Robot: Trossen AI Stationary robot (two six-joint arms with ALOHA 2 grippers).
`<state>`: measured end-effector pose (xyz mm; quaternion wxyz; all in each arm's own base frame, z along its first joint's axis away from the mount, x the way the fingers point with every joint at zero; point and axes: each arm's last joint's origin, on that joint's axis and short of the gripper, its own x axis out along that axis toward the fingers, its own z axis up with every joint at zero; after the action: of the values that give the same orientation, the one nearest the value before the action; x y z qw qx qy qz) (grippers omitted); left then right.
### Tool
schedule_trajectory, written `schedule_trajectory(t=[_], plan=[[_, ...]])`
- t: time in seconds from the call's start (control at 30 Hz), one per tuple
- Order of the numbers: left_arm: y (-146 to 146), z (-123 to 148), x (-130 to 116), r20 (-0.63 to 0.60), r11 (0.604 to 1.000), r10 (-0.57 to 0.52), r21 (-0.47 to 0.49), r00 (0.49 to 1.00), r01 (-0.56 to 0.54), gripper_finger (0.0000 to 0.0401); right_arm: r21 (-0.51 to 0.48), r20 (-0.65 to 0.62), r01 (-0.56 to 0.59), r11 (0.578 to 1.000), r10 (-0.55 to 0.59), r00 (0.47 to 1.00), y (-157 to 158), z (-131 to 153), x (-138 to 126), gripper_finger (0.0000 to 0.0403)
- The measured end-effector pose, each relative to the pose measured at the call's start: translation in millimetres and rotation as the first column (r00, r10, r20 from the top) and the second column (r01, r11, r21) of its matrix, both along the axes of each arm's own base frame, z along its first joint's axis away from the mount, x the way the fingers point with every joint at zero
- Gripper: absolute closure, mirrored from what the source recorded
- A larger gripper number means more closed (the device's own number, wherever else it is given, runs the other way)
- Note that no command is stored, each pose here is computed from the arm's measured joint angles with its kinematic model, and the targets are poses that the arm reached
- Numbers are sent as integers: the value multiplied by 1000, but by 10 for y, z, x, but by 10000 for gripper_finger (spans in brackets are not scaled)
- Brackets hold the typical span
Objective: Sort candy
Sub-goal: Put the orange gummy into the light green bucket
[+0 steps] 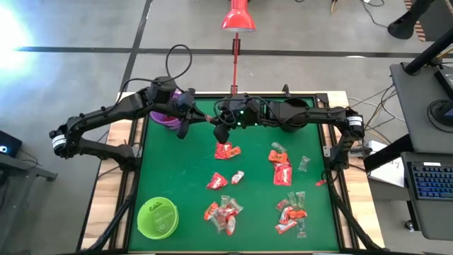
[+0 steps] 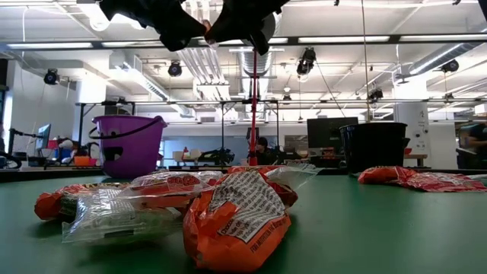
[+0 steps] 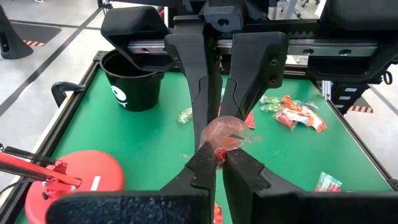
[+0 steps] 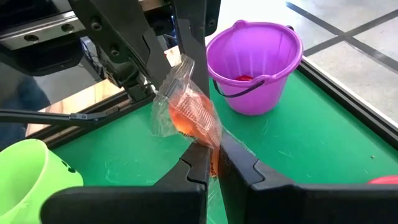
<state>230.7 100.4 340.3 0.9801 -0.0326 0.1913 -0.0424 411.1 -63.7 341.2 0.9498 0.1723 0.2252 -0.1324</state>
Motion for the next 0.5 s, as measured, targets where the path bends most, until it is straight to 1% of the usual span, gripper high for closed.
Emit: schedule_trajectory(t=[0.17,0.23,0.33,0.5], plan=[[0,2,0,1,1000,0,1,1000,0,400,-1,0,-1,1000,1,1000,2,0,0,389],[-1,2,1,1,1000,-1,0,1000,1,400,7,2,-14,1000,14,1000,4,-1,2,382],[-1,4,2,4,1000,-1,-2,1000,1,401,16,4,-25,1000,25,1000,-1,-1,2,359],[-2,6,3,6,1000,-3,-3,1000,3,401,24,3,-21,999,21,1000,-1,-10,6,307]])
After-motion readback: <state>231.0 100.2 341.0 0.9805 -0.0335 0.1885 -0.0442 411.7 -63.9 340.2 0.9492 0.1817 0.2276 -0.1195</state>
